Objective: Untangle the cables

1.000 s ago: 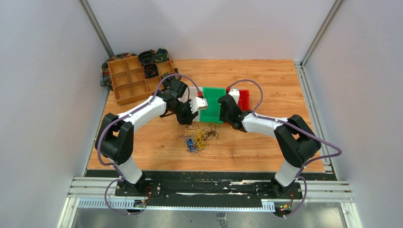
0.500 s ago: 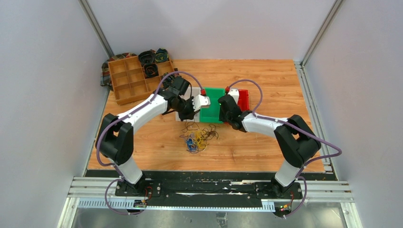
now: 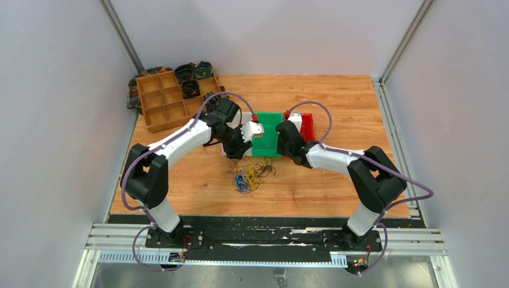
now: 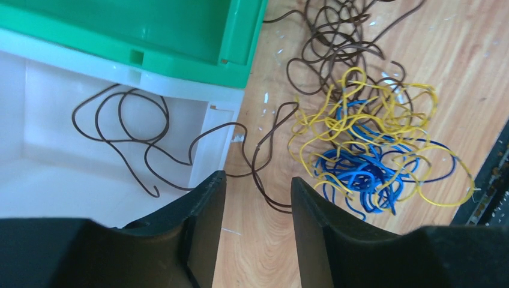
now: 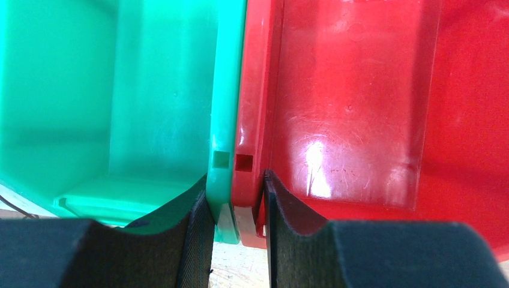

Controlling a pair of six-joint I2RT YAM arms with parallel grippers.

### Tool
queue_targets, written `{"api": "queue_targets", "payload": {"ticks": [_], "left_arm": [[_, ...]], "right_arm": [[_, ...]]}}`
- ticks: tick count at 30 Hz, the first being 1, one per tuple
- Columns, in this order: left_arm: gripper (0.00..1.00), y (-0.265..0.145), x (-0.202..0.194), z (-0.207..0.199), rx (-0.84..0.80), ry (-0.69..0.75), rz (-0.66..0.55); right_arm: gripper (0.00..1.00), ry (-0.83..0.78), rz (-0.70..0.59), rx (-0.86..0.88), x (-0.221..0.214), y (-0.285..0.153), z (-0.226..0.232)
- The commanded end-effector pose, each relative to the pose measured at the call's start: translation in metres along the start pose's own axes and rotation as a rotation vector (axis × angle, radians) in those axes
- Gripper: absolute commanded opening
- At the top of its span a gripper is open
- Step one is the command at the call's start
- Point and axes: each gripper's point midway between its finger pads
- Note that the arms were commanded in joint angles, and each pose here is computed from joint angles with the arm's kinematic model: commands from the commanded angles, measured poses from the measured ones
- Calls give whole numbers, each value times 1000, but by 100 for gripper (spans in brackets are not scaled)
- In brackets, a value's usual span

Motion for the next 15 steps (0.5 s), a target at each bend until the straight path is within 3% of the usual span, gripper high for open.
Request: {"api": "queue_targets", "payload": {"ticks": [1, 9, 15], "left_arm": [[45, 13, -9, 15, 80, -43, 23], [41, 23, -14, -2, 2, -53, 8], [4, 24, -21, -6, 0, -47, 28]], "right_arm": [[20, 44, -12, 79, 3, -10, 21], [18, 42, -16, 65, 3, -9, 18], [16, 53, -16, 56, 2, -8, 17]]}}
Point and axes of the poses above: each gripper's point midway between its finger pads, its own y axis out along the fingers, its own z axis along the line the jaws close on, x = y × z, and after that the axes turned 13 degrees about y, right-handed
